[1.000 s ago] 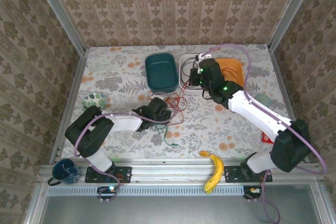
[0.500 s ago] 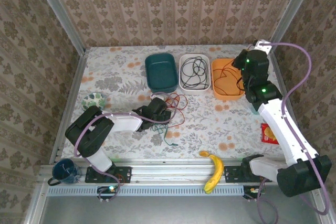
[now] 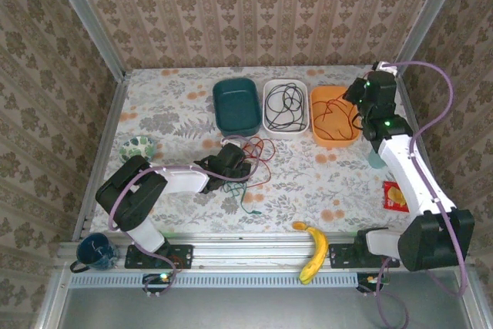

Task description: Untangle the cables

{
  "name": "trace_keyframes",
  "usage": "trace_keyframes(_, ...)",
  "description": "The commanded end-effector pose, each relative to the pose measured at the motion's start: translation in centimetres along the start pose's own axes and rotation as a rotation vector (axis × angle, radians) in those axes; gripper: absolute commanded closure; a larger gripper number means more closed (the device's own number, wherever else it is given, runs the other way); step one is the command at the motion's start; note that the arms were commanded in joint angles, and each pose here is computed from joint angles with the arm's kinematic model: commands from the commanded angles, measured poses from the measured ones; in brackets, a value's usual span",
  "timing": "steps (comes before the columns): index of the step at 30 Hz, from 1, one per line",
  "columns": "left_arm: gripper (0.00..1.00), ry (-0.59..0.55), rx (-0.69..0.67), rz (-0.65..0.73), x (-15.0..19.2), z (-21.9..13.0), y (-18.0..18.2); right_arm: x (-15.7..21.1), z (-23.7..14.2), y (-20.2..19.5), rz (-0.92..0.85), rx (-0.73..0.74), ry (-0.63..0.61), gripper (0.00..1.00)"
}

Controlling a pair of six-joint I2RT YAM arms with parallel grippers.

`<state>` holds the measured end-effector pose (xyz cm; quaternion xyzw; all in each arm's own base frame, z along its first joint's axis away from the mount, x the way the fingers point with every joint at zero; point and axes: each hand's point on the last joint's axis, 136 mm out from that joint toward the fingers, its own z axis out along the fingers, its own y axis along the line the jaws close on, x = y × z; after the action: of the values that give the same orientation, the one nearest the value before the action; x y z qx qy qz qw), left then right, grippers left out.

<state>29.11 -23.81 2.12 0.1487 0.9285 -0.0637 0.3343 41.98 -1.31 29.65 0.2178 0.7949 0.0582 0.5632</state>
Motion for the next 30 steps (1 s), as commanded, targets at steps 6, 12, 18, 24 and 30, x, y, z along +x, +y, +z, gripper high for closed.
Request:
trace_keyframes(6, 0.07, 0.022, -0.039, -0.008, 1.1, 0.3, 0.7, 3.7, 3.8, -1.0, -0.025, 0.056, 0.12, 1.0)
trace_keyframes(12, 0.07, 0.02, -0.043, -0.005, 1.1, 0.2, 0.7, 10.6, 7.0, -2.9, -0.06, 0.146, 0.375, 1.0)
trace_keyframes(18, 0.08, 0.013, -0.054, -0.012, 1.1, 0.0, 1.0, 14.8, 7.7, -5.1, -0.063, 0.223, 0.481, 1.0)
trace_keyframes(24, 0.07, 0.015, -0.052, -0.01, 1.0, 0.1, 0.9, 15.6, 7.7, -6.3, -0.093, 0.291, 0.516, 1.0)
trace_keyframes(30, 0.08, 0.017, -0.053, -0.005, 1.0, 0.1, 0.8, 14.6, 7.9, -6.8, -0.106, 0.322, 0.475, 1.0)
